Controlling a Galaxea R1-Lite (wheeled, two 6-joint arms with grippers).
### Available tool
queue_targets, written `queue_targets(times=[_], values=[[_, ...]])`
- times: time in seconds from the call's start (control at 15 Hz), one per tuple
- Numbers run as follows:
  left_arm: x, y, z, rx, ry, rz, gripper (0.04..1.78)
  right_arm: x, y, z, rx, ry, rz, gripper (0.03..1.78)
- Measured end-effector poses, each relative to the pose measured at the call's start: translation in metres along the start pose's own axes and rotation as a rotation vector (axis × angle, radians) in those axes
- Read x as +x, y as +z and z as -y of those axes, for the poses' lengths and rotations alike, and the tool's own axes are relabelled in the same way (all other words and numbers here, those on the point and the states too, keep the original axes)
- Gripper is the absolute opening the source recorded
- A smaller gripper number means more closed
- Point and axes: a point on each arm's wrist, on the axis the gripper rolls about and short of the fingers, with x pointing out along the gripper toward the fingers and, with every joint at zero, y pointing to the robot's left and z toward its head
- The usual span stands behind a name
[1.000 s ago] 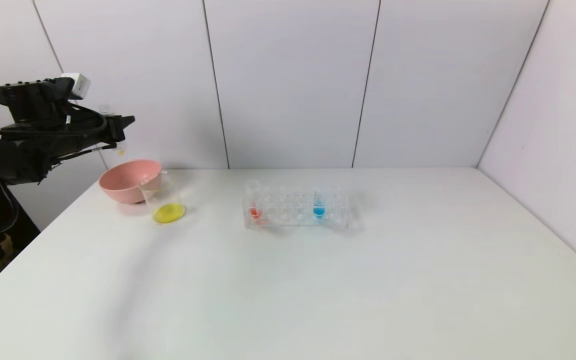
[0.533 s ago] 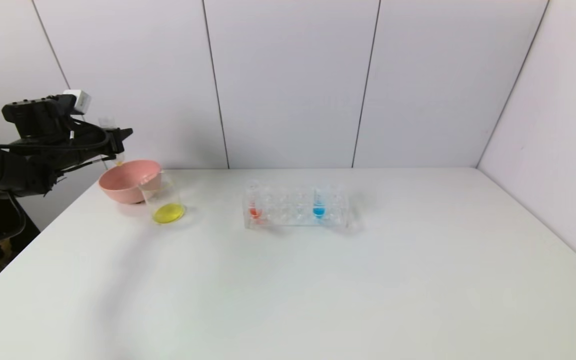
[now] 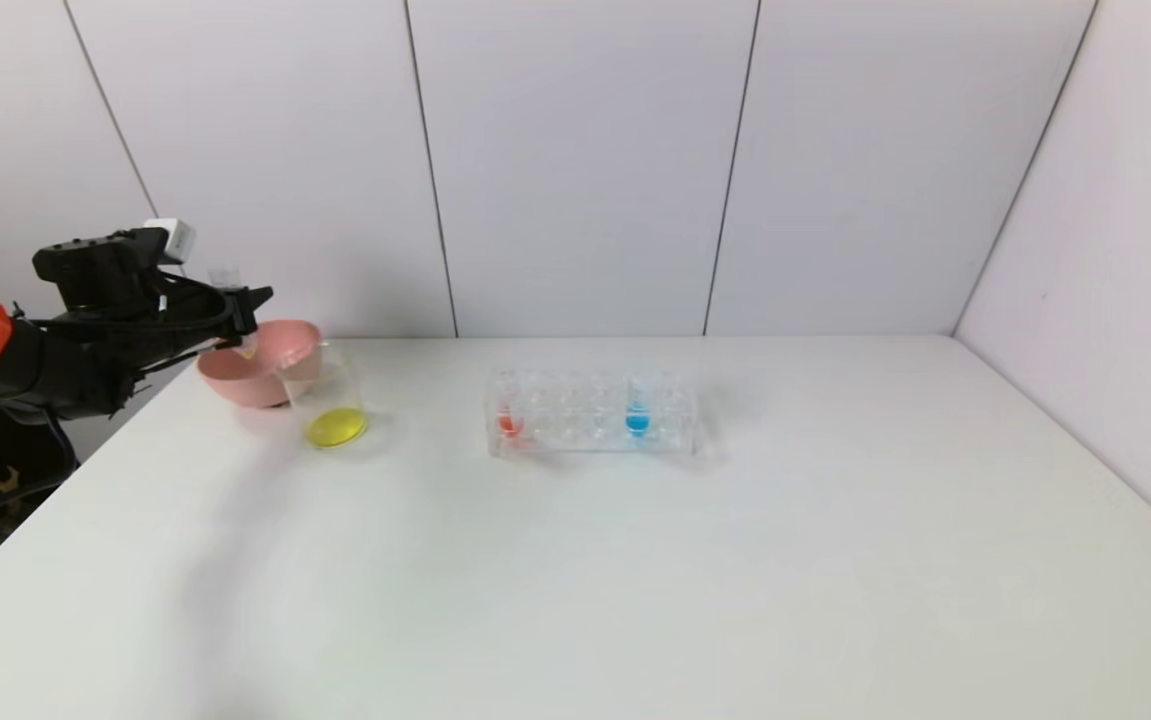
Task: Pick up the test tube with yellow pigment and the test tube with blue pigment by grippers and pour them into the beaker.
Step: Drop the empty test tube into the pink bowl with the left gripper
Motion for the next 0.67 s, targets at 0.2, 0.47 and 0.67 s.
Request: queue_targets(times=[0.2, 0.47, 0.67], values=[[0.002, -0.006, -0.001, -0.005, 0.002, -0.012, 0.83, 0.000, 0.000, 0.000, 0.000, 0.000, 0.000, 1.71], [0.001, -0.006, -0.005, -0.002, 0.011, -0.008, 1.44, 0.000, 0.000, 0.000, 0.000, 0.000, 0.000, 1.71], [-0.003, 0.004, -0.003, 0.010, 0.011, 0.019, 1.72, 0.000, 0.000, 0.000, 0.000, 0.000, 0.000, 1.71]])
